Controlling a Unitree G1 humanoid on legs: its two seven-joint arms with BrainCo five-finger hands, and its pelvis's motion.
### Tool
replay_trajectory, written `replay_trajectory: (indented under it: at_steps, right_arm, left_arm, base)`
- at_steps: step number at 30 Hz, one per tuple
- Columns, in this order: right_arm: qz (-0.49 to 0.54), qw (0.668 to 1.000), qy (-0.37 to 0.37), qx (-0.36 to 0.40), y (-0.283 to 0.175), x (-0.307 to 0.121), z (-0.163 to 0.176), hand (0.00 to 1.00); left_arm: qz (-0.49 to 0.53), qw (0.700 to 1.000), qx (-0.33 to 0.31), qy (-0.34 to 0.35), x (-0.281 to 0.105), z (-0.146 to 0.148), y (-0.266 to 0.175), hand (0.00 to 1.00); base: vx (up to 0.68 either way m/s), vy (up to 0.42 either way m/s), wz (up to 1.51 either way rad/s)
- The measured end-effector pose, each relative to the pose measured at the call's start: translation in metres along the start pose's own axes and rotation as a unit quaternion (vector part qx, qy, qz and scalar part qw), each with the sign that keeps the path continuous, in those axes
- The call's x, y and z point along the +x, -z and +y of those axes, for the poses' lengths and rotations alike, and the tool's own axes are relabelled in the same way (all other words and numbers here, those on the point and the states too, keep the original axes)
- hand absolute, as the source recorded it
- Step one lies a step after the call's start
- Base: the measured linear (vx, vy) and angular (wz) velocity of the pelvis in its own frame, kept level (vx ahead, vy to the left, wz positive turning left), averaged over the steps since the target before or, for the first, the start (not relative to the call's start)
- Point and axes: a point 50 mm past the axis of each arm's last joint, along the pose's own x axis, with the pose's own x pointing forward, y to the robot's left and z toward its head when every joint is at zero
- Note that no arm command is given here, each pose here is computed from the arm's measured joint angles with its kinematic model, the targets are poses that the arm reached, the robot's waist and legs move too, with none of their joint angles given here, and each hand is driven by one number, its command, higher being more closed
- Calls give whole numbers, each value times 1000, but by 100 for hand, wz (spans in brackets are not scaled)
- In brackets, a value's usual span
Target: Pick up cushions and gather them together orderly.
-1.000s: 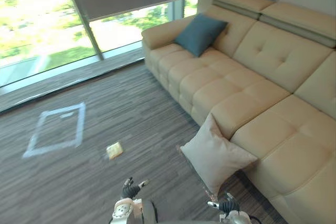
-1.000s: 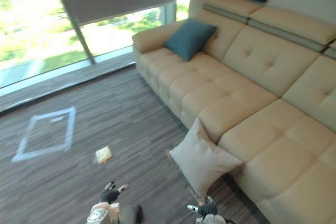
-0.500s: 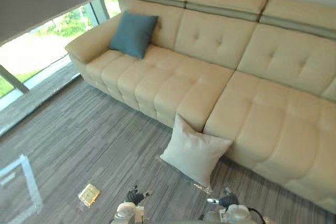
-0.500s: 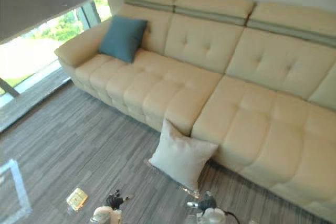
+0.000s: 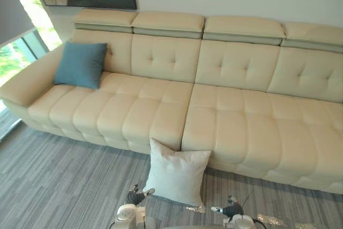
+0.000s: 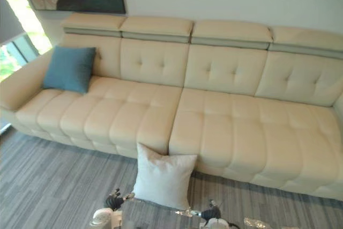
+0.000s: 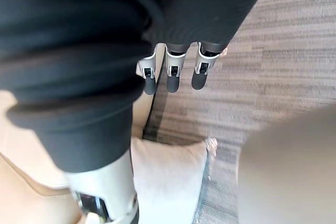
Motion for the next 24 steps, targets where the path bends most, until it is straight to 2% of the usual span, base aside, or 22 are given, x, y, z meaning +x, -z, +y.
replay_trajectory:
  at_steps: [5,17,19,22,24]
  right_arm:
    - [2,1000,2,5,2,0,-1,0]
    - [20,999,30,17,8,2,-19,0]
    - [-5,999,38,29,-8,5,-20,0]
    - [-101,991,72,40,-59,7,-40,0]
    - [-158,984,72,48,-92,5,-37,0]
  left_arm:
    - [8,1000,2,1,0,0,3,0]
    - [31,999,-9,7,-1,-7,13,0]
    - [3,1000,-20,-7,2,0,-3,0]
    - [-77,996,-44,-19,6,3,-47,0]
    - [-130,989,-51,-40,8,15,-80,0]
  base:
    - [218,67,-34]
    - [158,-75,-33]
    - [94,-100,-10]
    - [16,4,-5]
    - [-35,-95,0]
